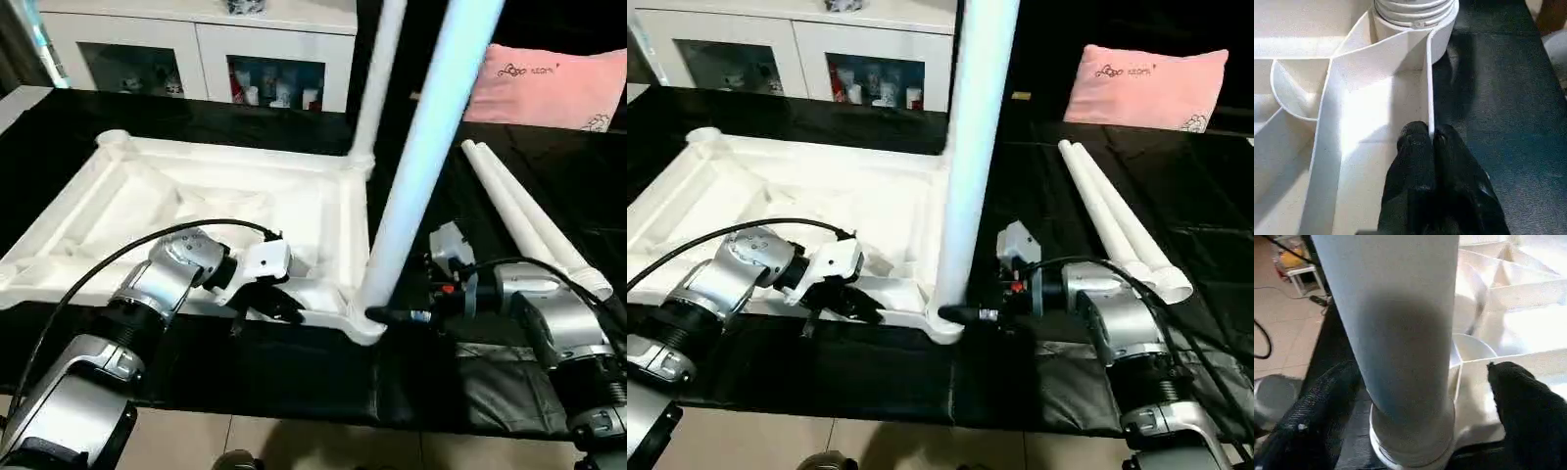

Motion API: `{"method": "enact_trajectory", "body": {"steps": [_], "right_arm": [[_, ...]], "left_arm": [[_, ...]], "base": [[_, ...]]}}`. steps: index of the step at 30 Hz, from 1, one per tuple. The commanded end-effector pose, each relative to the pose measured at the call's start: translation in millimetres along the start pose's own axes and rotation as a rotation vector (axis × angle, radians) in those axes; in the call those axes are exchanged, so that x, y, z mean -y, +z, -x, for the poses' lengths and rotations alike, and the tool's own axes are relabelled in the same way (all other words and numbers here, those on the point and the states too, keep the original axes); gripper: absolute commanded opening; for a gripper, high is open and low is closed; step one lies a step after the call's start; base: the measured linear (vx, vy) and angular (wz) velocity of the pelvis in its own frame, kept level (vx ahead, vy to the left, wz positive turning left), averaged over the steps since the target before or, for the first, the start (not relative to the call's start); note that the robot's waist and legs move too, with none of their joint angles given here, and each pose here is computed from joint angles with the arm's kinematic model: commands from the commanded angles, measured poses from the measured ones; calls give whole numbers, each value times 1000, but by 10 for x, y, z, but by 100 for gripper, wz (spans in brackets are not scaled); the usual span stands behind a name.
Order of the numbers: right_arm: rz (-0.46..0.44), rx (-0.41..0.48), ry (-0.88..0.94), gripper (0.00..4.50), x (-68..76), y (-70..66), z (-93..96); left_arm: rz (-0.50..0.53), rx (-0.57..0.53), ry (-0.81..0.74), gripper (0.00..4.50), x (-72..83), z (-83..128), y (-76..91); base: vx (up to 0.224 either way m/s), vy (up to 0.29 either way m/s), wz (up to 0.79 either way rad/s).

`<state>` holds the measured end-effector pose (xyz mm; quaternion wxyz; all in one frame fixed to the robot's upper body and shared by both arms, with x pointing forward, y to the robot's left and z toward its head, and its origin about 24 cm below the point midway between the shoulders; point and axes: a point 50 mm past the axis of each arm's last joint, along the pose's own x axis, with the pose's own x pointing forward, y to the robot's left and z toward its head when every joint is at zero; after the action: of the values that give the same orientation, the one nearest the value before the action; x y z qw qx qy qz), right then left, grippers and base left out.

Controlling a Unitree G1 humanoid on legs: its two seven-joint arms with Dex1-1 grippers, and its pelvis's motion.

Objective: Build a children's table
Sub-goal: Rotate leg to tighten

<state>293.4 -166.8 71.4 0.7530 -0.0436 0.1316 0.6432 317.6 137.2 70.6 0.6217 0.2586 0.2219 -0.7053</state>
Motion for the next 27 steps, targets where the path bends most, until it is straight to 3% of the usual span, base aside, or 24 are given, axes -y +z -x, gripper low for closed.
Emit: {"method": "enact_trajectory", "body": {"steps": [1, 20, 27], "right_arm": [[24, -15, 40, 394, 7, 53, 8], [-31, -18, 141, 223, -51, 12, -5], [-42, -12, 147, 204, -86, -14, -28]], "left_arm": [[-96, 16, -67, 0, 26, -52, 141], [-117, -26, -90, 0, 28, -39, 91], [-99, -36, -66, 0, 23, -43, 66]], "base": [[0, 0, 0], [0, 0, 0], [0, 0, 0]]}}
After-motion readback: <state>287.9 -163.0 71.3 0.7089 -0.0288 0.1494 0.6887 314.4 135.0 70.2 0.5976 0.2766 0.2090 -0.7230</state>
